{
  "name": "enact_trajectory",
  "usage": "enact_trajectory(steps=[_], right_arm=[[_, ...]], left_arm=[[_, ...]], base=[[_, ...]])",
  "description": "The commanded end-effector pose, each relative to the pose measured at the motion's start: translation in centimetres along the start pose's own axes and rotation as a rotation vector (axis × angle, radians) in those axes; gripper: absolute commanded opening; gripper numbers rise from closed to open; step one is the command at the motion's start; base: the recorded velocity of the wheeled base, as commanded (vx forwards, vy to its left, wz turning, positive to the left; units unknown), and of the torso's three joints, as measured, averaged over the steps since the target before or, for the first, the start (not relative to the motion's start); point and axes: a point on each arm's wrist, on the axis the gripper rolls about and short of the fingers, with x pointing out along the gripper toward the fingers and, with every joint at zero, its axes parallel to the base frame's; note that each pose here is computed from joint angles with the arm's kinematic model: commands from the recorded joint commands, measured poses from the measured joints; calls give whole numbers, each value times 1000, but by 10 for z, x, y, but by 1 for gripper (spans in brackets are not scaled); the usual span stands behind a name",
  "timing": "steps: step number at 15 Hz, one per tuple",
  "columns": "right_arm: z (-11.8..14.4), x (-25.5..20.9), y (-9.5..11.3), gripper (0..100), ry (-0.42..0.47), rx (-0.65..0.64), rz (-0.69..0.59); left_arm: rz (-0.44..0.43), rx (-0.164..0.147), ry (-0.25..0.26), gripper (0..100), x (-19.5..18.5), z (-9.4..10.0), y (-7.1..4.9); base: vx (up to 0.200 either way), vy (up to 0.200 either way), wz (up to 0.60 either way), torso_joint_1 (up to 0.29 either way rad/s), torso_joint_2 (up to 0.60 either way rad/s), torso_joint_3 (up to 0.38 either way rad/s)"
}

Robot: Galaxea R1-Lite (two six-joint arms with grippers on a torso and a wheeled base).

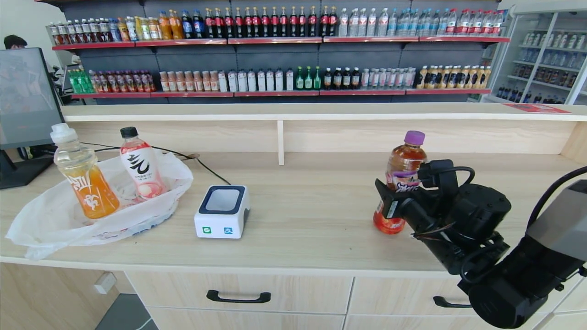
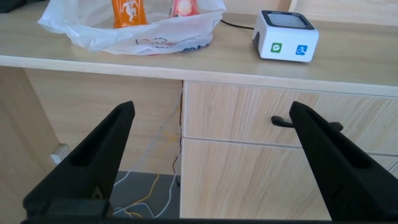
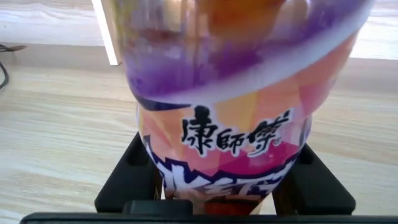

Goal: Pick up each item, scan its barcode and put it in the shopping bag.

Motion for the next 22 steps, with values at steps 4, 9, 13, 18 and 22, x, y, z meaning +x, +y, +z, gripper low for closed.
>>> enact_trajectory(steps=[4,9,13,18,22], right_arm=[[14,-5,2,0,-40,12,12],[28,-13,8,0,-78,30,36],[50,-32,2,0,-126,41,35],[71,-55,7,0,-181,62,77],[82,-89,5,0,-195,54,113]], left_arm=[[0,0,0,100,0,0,0],[0,0,0,100,0,0,0],[0,0,0,100,0,0,0],[0,0,0,100,0,0,0],[0,0,0,100,0,0,0]], base=[[0,0,0,0,0,0],[0,0,0,0,0,0],[0,0,0,0,0,0],[0,0,0,0,0,0],[0,0,0,0,0,0]])
